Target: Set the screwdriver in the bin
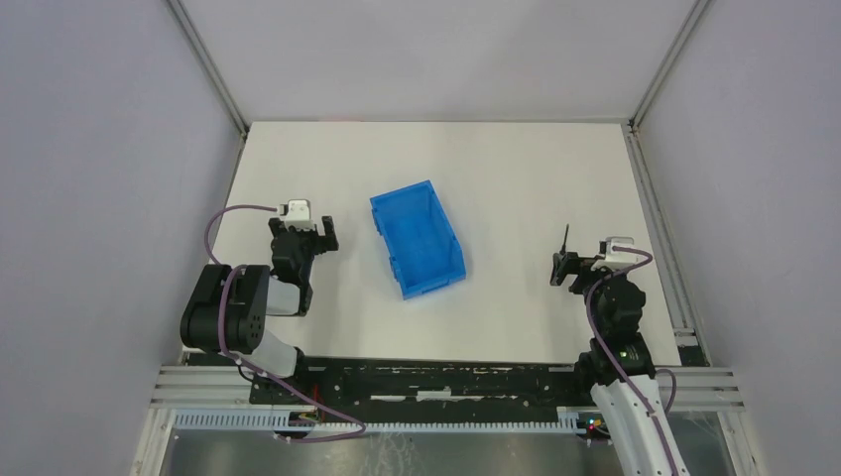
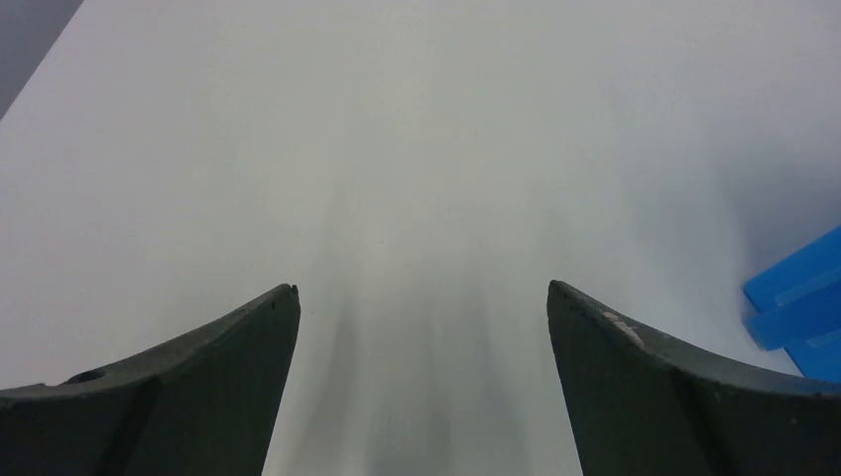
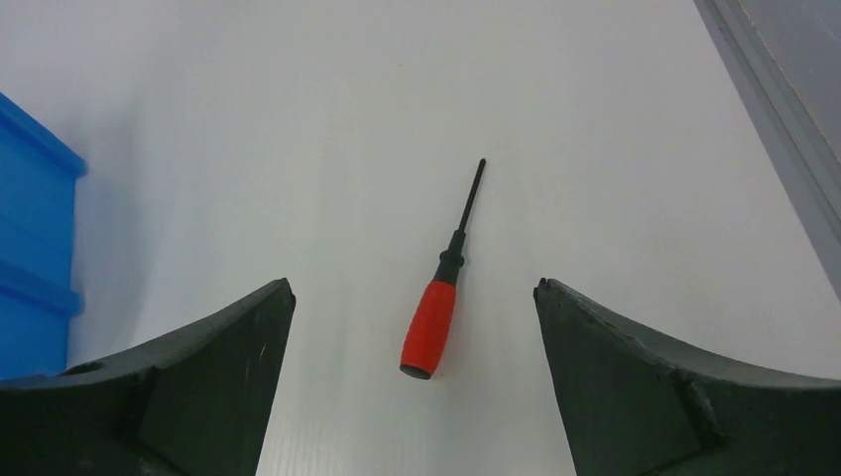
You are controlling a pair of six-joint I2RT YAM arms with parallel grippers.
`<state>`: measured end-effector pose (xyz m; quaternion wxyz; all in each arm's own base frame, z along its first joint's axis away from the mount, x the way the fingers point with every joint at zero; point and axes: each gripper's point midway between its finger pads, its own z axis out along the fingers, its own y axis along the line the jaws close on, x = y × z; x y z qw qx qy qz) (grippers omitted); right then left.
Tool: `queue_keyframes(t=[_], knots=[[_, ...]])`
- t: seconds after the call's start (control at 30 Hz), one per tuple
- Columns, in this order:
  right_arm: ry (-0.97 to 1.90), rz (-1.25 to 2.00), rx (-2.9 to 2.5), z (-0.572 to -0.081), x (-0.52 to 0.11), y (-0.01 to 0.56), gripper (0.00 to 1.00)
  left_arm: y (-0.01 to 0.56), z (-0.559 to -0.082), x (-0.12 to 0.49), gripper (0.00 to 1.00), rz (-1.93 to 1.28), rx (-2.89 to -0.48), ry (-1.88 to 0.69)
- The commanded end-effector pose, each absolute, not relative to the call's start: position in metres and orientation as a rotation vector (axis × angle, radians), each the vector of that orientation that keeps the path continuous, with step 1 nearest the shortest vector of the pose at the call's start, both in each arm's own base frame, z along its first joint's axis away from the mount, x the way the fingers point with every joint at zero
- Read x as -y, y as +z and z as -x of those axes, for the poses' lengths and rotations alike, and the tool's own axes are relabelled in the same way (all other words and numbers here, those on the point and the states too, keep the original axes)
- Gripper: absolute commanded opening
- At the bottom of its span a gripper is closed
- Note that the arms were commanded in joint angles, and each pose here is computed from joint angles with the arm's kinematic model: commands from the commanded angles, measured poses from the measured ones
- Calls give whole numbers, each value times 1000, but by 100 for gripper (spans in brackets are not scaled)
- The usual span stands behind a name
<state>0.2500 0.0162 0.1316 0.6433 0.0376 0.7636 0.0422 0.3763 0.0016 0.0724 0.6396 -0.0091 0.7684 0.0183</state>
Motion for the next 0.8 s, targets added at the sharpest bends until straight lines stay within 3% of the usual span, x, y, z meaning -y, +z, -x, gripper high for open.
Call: queue_keyframes(t=[0.0,0.3,0.4,0.47,0.6,0.77], knots=[[44,-183,-1650,-258,-1,169,98,88,-380,-1,100,44,-1700,12],[-17,-76,-1640,-297,-4,309,98,87,-380,-1,100,43,-1700,11],[-66,-47,-1920,-326,-6,313,98,87,-380,-1,100,44,-1700,12],[-69,-3,-2092,-345,-12,308,98,87,-380,-1,100,43,-1700,12],[35,68,-2373,-369,-26,229,98,87,-380,-1,100,44,-1700,12],[-42,-44,-2565,-353,-11,121,91,87,-380,-1,100,44,-1700,12]])
